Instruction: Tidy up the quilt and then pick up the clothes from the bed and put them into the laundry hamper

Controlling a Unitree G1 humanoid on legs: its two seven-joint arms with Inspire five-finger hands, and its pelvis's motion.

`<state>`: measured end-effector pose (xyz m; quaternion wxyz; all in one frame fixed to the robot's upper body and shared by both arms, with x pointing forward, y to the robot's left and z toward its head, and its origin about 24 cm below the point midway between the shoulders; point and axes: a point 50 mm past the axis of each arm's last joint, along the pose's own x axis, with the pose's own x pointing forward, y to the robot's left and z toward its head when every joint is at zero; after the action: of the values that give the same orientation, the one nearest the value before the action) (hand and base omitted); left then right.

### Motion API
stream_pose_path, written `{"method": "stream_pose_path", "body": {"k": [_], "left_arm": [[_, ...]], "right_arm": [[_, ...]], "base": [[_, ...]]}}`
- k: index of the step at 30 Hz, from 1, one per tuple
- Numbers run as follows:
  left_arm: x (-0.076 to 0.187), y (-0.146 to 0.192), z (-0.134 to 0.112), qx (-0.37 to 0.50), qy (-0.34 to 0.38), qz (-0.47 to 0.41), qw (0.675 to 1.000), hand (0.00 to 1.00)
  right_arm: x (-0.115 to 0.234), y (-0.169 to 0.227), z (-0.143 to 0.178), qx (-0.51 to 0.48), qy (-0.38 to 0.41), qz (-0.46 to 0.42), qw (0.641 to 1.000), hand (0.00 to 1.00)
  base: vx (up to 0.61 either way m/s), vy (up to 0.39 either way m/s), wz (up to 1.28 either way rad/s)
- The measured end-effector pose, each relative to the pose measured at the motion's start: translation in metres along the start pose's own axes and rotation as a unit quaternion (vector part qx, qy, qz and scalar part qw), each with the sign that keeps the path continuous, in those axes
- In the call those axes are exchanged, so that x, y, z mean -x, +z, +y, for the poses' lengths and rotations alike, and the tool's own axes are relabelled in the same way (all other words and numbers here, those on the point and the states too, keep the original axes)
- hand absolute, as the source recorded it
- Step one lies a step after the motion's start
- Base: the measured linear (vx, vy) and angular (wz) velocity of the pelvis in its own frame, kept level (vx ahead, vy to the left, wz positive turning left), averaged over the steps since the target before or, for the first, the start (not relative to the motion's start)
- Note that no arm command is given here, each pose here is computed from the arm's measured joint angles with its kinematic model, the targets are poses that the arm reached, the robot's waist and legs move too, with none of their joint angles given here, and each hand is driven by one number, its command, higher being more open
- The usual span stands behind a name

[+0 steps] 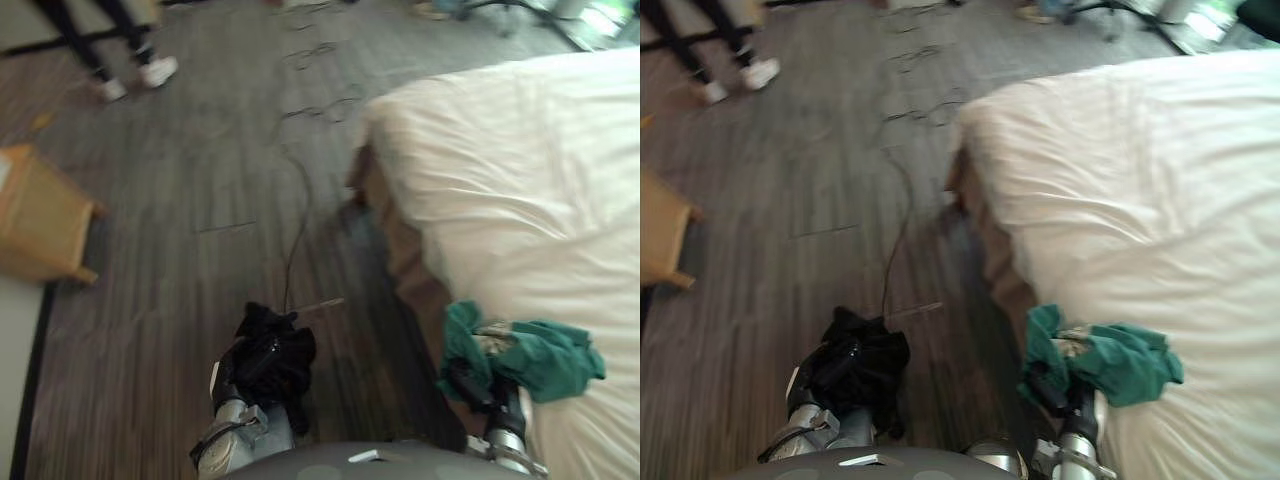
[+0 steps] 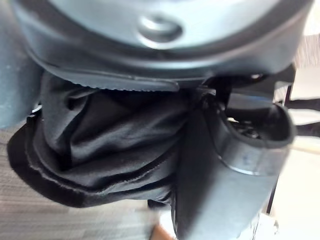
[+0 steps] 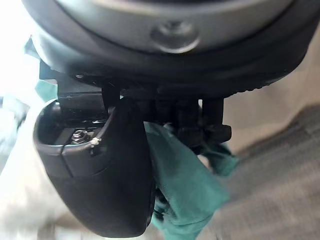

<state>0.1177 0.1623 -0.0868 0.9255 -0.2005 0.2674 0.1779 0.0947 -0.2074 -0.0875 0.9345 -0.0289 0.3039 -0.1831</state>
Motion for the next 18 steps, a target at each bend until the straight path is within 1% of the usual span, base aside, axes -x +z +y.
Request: {"method": "stream_pose_path", "body": {"k": [2,3,6,8,10,12,15,18], "left_arm": [[-0.001,0.002,0.002,-0.004,0.006,-0.003,1.000,0.00],[-0.001,0.005,0.008,-0.016,0.013,-0.007,1.000,0.00],[0.000,0.010,0.020,-0.039,0.021,-0.013,0.999,0.00],[0.002,0.012,0.017,-0.043,0.012,-0.016,0.999,0.00],[0.003,0.007,0.013,-0.051,-0.006,-0.005,0.999,0.00],[0.005,-0.006,0.001,-0.066,-0.042,0.024,0.997,0.00],[0.009,-0.012,-0.010,-0.076,-0.069,0.031,0.994,0.00],[0.008,-0.011,-0.015,-0.100,-0.084,0.029,0.991,0.00]], "right_arm": [[-0.006,0.006,0.030,0.014,0.065,-0.007,0.998,0.00],[-0.006,0.012,0.050,0.006,0.099,-0.016,0.995,0.00],[-0.002,0.020,0.078,-0.017,0.142,-0.025,0.989,0.00],[0.002,0.017,0.083,-0.038,0.171,-0.017,0.984,0.00],[0.004,0.014,0.084,-0.059,0.181,-0.007,0.982,0.00],[0.003,0.002,0.083,-0.057,0.182,0.017,0.982,0.00],[0.004,0.003,0.086,-0.062,0.178,0.017,0.982,0.00],[0.005,0.003,0.089,-0.062,0.186,0.018,0.980,0.00]], "base": [[0.18,0.378,1.35],[0.17,0.289,1.04],[0.20,0.180,1.20],[0.24,0.087,1.18],[0.25,0.052,0.93],[0.23,0.039,0.74],[0.25,0.063,0.35],[0.22,0.000,-0.22]]}}
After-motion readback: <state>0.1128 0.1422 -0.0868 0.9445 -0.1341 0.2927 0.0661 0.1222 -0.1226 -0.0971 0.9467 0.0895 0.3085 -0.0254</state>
